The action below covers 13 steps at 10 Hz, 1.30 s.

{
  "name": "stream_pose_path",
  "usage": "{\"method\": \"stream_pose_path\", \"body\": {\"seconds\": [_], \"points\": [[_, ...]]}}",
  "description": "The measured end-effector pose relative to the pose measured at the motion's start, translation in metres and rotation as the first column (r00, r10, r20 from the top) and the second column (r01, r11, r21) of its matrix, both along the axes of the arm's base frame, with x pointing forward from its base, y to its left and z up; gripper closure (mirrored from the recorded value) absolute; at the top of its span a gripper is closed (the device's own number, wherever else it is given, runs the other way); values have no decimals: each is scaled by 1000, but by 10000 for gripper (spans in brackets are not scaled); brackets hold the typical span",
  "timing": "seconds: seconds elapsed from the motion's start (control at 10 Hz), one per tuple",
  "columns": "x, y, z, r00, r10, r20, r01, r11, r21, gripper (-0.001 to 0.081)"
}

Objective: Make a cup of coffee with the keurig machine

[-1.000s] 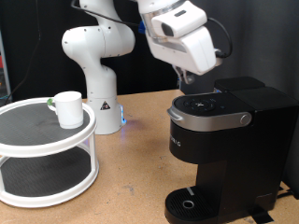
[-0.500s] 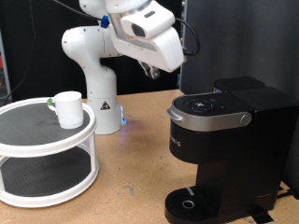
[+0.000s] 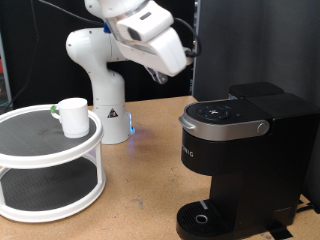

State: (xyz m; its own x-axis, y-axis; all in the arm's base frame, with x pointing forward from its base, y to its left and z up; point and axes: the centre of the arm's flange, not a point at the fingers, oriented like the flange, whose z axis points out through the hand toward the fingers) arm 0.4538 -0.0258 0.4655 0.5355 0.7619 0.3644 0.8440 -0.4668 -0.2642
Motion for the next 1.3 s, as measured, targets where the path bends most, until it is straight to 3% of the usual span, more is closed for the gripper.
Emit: {"method": "stream_pose_path", "body": {"seconds": [0.3,0.4,0.5,0.6,0.7,0.9,1.0,1.1,1.2,1.3], "points": [[-25,-26,2,997,-58,-43,60,997,48,805],[-25,-25,1,998,-53,-43,55,998,44,805],[-21,-26,1,994,-109,-25,110,993,41,805],[-17,-28,-2,975,-221,9,220,974,56,805],[-18,-31,-5,942,-334,28,330,940,89,805],[-30,-43,-8,870,-494,-9,491,862,127,805],[-39,-51,-8,847,-531,-26,529,837,137,805],[-49,-55,-6,834,-551,-32,549,822,154,805],[-48,-55,-7,835,-550,-33,548,823,152,805],[-48,-55,-6,823,-567,-45,565,807,173,805]]}}
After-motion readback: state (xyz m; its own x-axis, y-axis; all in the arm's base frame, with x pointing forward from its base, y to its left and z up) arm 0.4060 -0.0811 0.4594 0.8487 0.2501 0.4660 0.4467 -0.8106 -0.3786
